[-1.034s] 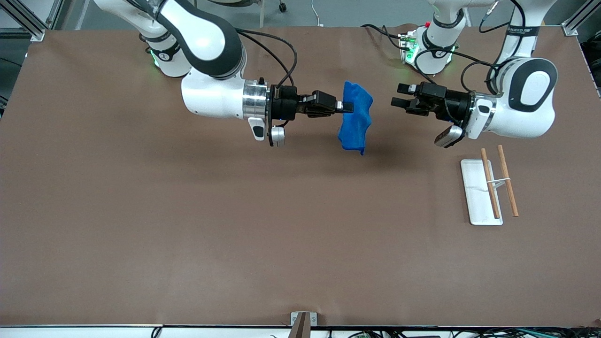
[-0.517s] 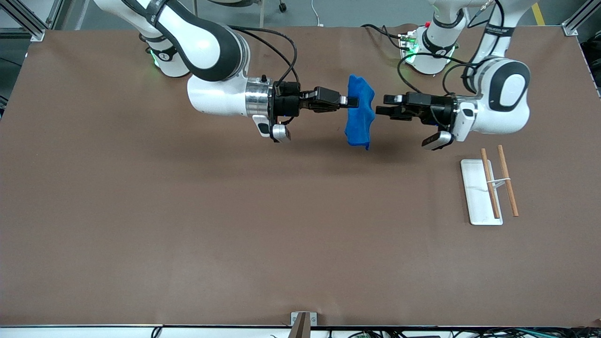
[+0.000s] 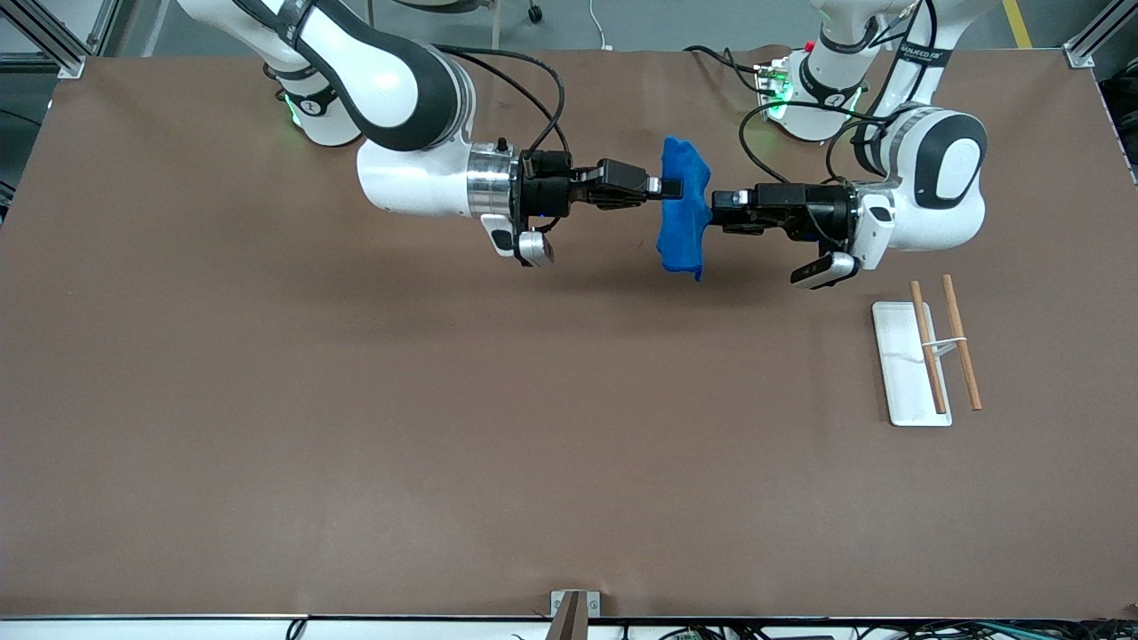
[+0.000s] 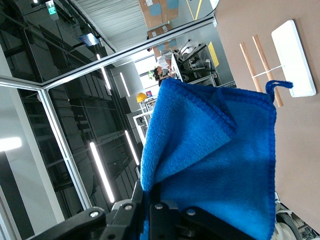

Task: Right arm passes towel to left arm to hang
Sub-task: 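Grasp the towel with the left gripper beside the right gripper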

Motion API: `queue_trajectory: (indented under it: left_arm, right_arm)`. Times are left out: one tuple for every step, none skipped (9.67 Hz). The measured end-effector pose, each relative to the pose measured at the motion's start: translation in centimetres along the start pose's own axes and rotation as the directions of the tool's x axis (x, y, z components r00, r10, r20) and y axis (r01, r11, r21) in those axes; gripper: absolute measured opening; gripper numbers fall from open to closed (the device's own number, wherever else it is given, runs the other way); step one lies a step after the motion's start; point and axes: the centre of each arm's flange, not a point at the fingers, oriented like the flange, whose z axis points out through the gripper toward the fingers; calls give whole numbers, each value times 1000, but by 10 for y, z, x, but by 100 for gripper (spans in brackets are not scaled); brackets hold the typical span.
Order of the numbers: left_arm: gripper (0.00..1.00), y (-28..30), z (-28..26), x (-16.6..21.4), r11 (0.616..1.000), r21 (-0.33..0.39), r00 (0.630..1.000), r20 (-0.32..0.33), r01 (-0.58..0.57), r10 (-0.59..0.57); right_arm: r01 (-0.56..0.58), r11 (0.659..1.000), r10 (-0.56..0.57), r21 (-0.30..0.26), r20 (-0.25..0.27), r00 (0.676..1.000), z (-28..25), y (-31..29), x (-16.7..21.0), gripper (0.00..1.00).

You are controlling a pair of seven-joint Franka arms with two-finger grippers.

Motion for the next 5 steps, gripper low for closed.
queue_trajectory:
  left_arm:
    - [39, 3, 0, 1, 1000, -8, 1000, -12, -11, 11]
    - [23, 7, -1, 2, 1000, -11, 1000, -19, -21, 21]
    - [9, 13, -2, 4, 999, -6, 999, -30, -34, 34]
    - [2, 17, -2, 5, 999, -1, 998, -39, -44, 44]
    - [2, 20, -2, 7, 998, 15, 998, -31, -56, 57]
  right_arm:
    - [0, 1000, 0, 0, 1, 1000, 0, 0, -1, 6]
    - [0, 1000, 0, 0, 1, 1000, 0, 0, -1, 6]
    - [0, 1000, 0, 1, 1, 1000, 0, 0, -1, 6]
    - [0, 1000, 0, 1, 1, 1000, 1, 0, -1, 6]
    - [0, 1000, 0, 1, 1, 1000, 1, 0, -1, 6]
